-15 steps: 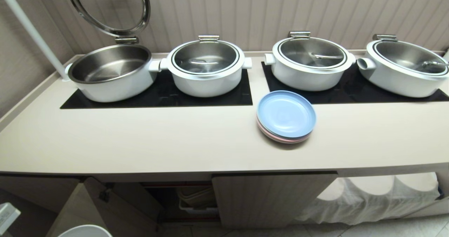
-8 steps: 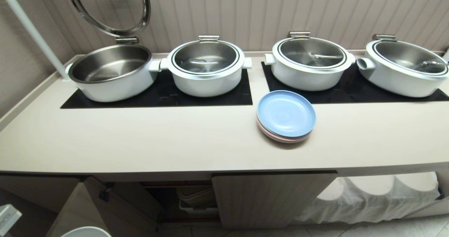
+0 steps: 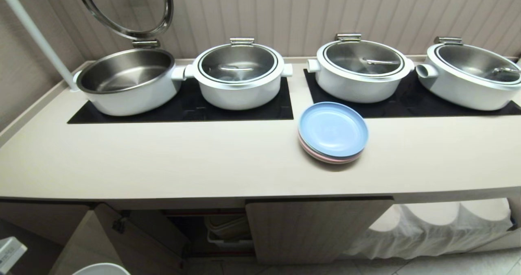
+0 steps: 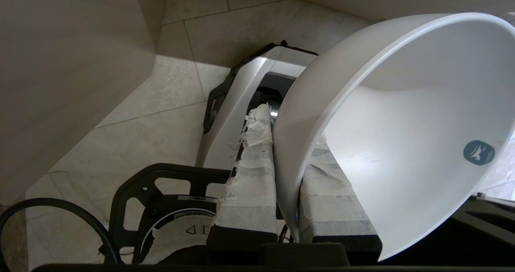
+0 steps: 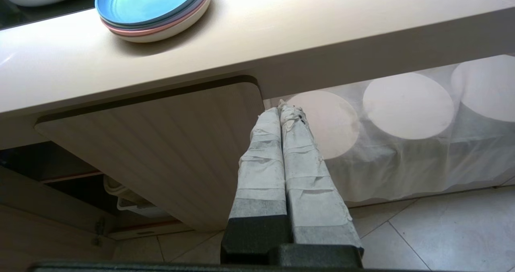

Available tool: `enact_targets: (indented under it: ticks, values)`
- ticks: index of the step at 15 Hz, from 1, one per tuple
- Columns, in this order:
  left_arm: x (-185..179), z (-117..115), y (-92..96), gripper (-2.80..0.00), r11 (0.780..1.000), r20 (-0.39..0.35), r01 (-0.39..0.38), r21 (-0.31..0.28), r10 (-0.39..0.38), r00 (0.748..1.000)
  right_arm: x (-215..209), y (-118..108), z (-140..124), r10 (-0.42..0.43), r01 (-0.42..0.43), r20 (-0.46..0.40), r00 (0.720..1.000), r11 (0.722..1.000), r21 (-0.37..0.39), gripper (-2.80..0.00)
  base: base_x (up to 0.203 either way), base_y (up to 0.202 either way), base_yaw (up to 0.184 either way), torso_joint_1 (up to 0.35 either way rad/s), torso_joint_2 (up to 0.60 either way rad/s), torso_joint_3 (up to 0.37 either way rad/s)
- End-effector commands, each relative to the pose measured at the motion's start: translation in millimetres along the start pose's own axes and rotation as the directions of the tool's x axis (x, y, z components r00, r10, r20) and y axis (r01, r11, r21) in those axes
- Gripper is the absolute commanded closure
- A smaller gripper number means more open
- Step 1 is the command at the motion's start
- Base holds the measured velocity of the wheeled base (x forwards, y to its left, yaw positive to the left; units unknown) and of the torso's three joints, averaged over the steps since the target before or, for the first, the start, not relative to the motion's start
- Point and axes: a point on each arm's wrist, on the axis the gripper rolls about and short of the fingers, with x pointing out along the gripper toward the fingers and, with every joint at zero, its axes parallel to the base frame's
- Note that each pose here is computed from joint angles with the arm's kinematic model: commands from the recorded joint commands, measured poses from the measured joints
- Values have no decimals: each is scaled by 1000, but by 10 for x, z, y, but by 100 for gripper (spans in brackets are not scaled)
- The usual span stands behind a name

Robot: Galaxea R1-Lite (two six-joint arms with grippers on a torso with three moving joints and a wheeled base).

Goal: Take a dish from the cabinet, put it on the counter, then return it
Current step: Put it back into the cabinet

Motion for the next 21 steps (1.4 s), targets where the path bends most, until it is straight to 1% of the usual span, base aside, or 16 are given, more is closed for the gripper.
enact_targets:
  ticks: [1,6,8,14,19,21]
  values:
    - [7,3,0,0,1000,-8,-2,-7,2,1000,1,0,1,0,0,-1,1000,1000,1,0,0,0,0,-54,118,53]
    - [13,9,-3,0,1000,-11,2,-15,-2,1000,1,0,1,0,0,-1,1000,1000,1,0,0,0,0,-68,153,77]
    - [13,8,-7,0,999,-16,18,-33,-19,1000,1,0,1,0,0,-1,1000,1000,1,0,0,0,0,-79,156,81]
    - [16,3,-9,0,997,-20,22,-78,-23,1000,1,0,1,1,-1,-1,1000,1000,1,0,0,0,0,-92,190,96]
    - [15,-4,-9,0,995,-25,28,-91,-30,999,1,0,1,0,0,-1,1000,1000,1,0,0,0,0,-123,262,130]
    - [14,-2,-12,0,993,-28,38,-116,-42,999,1,0,1,0,0,-1,1000,1000,1,0,0,0,0,-150,315,152]
